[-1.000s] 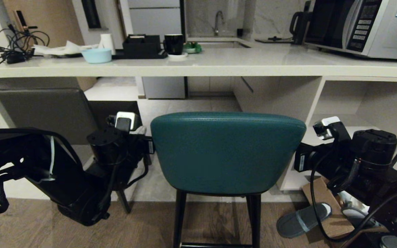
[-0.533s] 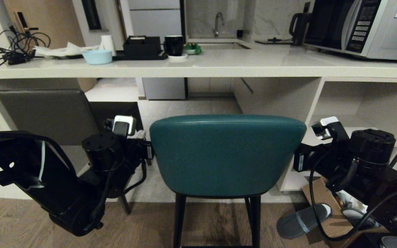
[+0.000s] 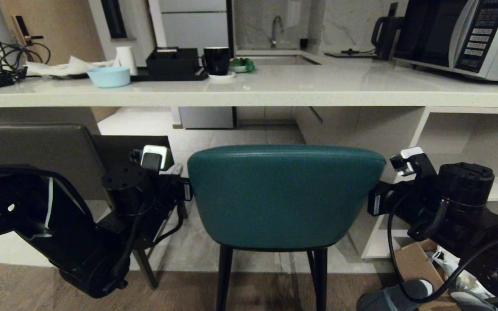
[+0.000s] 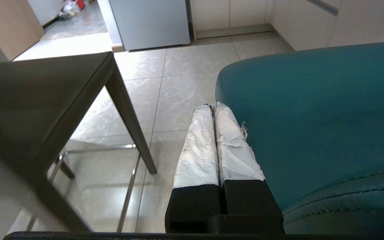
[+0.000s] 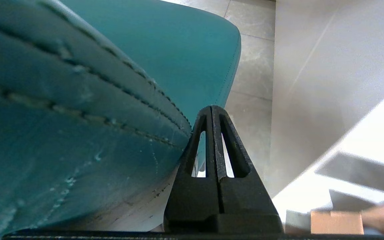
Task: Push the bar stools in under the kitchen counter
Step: Push the blue chair back under the dining table
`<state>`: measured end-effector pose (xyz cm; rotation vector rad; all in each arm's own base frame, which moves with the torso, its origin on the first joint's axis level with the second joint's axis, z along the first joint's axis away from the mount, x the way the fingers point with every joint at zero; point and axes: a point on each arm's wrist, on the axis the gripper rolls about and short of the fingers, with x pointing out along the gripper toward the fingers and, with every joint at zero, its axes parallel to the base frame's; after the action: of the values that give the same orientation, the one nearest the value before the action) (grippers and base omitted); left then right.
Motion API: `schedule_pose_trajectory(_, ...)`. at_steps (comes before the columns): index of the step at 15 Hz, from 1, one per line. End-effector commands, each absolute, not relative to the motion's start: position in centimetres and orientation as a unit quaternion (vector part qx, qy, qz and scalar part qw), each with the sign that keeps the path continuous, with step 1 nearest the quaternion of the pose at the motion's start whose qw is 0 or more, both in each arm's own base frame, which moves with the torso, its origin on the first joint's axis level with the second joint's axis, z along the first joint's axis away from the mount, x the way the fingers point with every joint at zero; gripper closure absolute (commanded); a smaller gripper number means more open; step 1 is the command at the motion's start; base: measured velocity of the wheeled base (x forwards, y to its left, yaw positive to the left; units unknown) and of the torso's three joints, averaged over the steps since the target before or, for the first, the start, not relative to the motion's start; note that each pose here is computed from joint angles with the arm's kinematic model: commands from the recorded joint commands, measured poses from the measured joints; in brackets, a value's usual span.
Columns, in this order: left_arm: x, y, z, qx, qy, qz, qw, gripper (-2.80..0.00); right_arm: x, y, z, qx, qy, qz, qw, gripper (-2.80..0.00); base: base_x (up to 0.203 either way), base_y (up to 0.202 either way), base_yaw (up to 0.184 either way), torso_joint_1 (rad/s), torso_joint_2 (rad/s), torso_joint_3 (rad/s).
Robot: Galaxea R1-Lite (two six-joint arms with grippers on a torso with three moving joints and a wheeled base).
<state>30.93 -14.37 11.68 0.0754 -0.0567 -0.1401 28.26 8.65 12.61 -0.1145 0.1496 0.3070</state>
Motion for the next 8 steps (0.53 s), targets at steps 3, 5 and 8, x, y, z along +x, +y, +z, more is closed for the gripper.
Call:
schedule_pose_trajectory(3, 31.33, -14.0, 11.83, 0.037, -0.034, -0.063, 0.997, 0.0, 28.13, 8.64, 12.78, -0.057, 0.07, 0.153, 0.984, 0.0, 0.188, 0.0, 0.0, 0.002, 0.0, 0.001)
schedule_pose_trajectory(5, 31.35, -14.07, 11.81, 0.037, -0.034, -0.064, 0.997, 0.0, 28.05, 8.61, 12.79, -0.057, 0.069, 0.153, 0.984, 0.0, 0.193, 0.0, 0.001, 0.002, 0.0, 0.004)
schedule_pose_trajectory(8, 31.6, -14.13, 11.83, 0.036, -0.036, -0.063, 0.997, 0.0, 27.96, 8.54, 12.88, -0.057, 0.065, 0.144, 0.986, 0.0, 0.189, 0.0, 0.003, 0.003, 0.0, 0.0)
